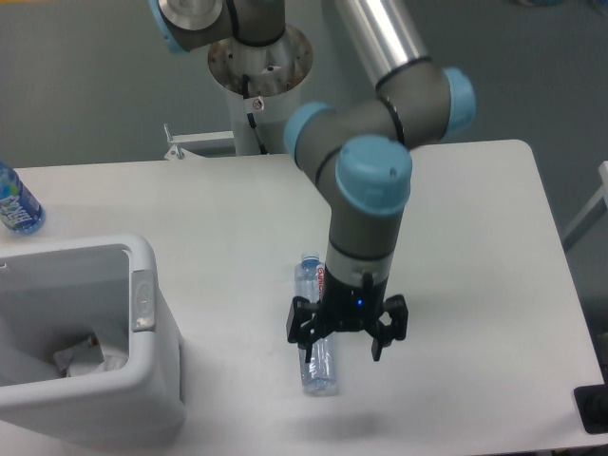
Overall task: Place the trash in the trash can
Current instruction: 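Lower the gripper around the bottle's end and close on it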
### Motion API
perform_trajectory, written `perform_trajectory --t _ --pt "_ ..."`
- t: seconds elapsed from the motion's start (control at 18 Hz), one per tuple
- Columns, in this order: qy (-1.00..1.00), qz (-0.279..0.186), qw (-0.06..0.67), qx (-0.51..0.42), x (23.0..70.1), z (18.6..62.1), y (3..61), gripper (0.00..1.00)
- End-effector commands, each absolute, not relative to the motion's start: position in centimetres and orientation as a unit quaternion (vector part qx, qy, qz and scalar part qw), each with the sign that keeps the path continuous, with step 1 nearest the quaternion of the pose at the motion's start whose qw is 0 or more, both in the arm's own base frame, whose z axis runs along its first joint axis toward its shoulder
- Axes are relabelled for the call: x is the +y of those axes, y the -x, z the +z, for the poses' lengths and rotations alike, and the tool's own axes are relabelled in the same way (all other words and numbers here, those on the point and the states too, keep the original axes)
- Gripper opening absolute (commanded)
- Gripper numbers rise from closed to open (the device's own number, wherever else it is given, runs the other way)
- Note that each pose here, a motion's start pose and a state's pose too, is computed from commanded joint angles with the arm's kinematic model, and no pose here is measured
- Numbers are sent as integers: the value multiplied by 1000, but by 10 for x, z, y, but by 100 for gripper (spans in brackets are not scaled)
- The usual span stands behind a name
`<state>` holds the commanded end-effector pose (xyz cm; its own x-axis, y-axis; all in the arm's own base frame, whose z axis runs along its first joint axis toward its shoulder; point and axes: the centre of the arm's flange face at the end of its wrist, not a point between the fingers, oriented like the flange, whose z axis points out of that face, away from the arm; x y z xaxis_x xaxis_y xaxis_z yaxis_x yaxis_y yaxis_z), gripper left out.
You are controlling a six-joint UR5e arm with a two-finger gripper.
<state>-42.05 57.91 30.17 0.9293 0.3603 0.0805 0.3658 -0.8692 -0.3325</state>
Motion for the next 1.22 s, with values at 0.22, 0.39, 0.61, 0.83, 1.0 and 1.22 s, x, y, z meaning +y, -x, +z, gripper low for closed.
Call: perform_trajectory --t 0.22,0.39,0.61,0.83,1.0,1.22 --pt "969 -16 164 -183 586 281 414 100" --pt "973 -31 145 -179 588 254 404 100" --pt "975 -39 132 -177 589 237 396 100" --pt "979 -28 110 -170 595 223 385 100" --pt "981 -18 94 -170 594 210 386 100" --pt "981 -17 85 -171 594 200 388 100"
